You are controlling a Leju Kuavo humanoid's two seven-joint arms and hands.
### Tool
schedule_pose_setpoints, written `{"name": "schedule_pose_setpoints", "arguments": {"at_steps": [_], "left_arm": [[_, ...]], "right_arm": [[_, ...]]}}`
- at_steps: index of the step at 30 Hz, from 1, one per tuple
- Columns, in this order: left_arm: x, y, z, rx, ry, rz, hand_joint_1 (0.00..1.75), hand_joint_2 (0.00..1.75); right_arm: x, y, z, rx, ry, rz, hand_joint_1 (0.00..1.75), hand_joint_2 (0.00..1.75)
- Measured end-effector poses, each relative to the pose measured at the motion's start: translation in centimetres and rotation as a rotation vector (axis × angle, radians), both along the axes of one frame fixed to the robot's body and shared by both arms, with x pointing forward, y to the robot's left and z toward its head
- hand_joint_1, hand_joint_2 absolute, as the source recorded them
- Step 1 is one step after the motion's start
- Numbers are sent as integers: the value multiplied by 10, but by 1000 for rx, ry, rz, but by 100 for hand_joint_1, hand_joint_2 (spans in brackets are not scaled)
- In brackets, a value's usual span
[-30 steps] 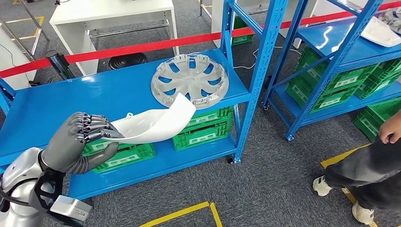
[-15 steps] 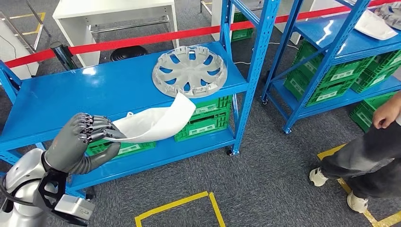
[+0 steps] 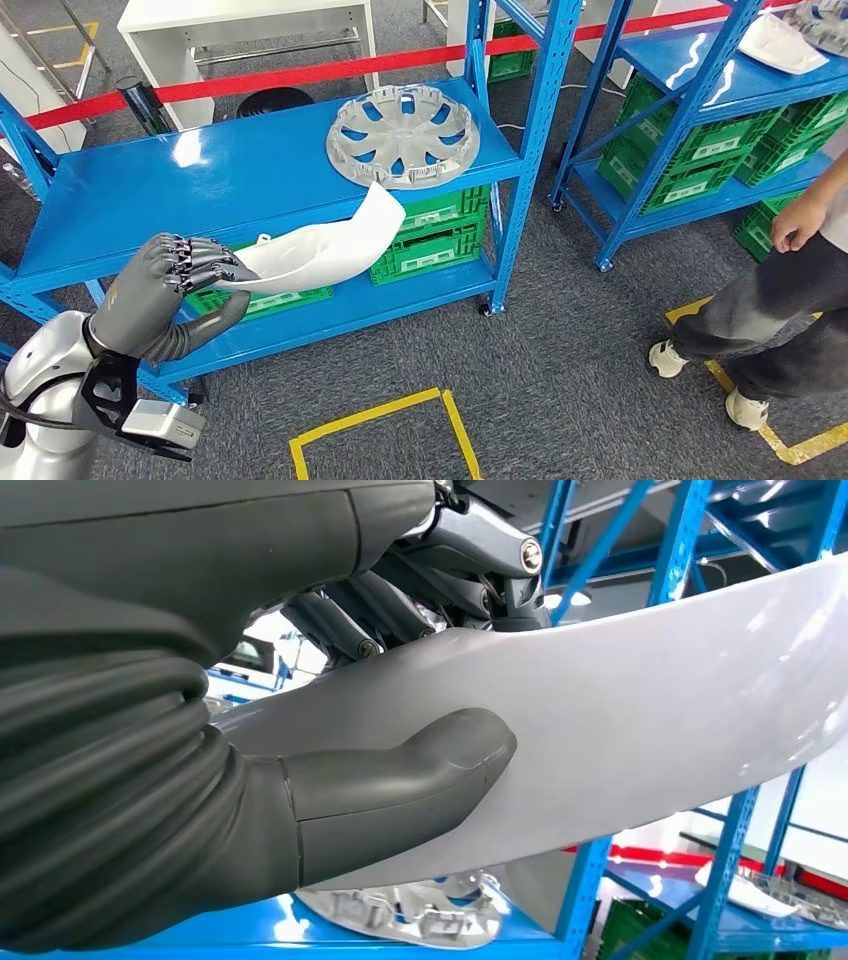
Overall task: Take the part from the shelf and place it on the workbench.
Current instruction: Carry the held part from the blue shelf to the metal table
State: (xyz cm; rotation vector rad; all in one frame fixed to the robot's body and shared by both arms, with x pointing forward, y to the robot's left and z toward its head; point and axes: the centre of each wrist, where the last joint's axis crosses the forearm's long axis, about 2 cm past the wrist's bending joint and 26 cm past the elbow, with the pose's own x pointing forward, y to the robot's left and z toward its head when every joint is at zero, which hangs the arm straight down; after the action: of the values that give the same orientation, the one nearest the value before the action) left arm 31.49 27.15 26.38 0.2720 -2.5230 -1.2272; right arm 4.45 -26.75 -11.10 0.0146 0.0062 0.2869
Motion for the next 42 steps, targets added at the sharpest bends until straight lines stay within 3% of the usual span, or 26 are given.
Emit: {"name": "schedule_pose_setpoints", "arguments": {"at_steps": [25, 42], "left_arm": [[20, 8, -17, 36, 67, 51, 175, 175], [33, 14, -9, 56, 60, 65, 175, 175]], "right_arm": [[-2, 1, 0, 0, 3, -15, 0, 0], [-2, -1, 0, -5, 2, -13, 0, 0]]}}
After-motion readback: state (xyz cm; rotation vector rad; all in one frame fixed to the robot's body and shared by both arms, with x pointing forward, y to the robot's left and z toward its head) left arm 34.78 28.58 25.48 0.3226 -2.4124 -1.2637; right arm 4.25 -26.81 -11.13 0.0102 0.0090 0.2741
